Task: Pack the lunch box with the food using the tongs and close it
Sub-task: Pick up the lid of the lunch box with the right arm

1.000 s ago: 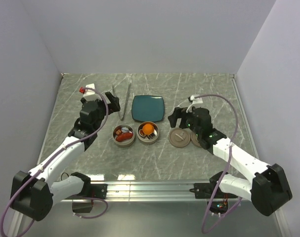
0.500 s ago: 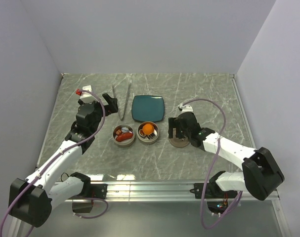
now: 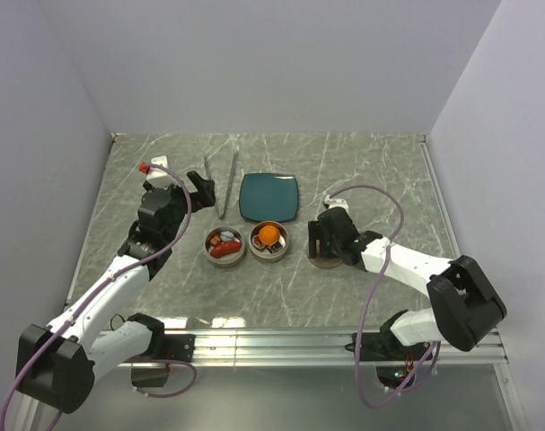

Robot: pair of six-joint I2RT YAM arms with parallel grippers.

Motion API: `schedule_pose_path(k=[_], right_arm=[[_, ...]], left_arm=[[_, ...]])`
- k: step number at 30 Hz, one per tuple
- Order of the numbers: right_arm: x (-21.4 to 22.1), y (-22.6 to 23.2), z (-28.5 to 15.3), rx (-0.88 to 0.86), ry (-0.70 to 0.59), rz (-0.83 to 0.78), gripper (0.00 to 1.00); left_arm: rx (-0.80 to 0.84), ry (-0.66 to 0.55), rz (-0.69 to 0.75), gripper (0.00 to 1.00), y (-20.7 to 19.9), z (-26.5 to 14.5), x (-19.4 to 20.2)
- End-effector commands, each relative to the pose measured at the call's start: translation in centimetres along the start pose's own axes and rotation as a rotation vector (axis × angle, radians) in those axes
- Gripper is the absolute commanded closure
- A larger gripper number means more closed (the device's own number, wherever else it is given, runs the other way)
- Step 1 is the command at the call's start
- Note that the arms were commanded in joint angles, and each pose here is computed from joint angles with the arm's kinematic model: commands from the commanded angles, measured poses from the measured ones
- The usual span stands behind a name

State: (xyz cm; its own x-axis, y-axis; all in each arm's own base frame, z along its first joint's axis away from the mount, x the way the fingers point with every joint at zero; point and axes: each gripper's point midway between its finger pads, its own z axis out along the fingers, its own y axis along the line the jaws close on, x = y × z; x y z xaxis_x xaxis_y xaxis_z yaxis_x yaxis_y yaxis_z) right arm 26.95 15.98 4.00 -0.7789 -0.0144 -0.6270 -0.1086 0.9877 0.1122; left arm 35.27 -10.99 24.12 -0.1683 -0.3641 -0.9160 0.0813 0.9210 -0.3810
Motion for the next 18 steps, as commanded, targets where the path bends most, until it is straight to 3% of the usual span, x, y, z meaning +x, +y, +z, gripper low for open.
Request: schedule_pose_path(k=[1, 11, 18], right_arm=[[-1.48, 0.58, -0.17, 0.012, -0.020, 0.020, 0.21], [-0.94, 0.18, 0.49, 0.052, 0.017, 0.022, 0.52], [-1.30, -0.13, 0.33, 0.071, 0.003, 0.027, 0.66]], left_arm=[[0.053, -0.057, -0.004, 0.00, -0.99, -0.42, -1.77], [0.062, -0.059, -0.006, 0.01, -1.10, -0.60, -1.88], [0.069, -0.066, -0.008, 0.01, -1.20, -0.84, -2.10]])
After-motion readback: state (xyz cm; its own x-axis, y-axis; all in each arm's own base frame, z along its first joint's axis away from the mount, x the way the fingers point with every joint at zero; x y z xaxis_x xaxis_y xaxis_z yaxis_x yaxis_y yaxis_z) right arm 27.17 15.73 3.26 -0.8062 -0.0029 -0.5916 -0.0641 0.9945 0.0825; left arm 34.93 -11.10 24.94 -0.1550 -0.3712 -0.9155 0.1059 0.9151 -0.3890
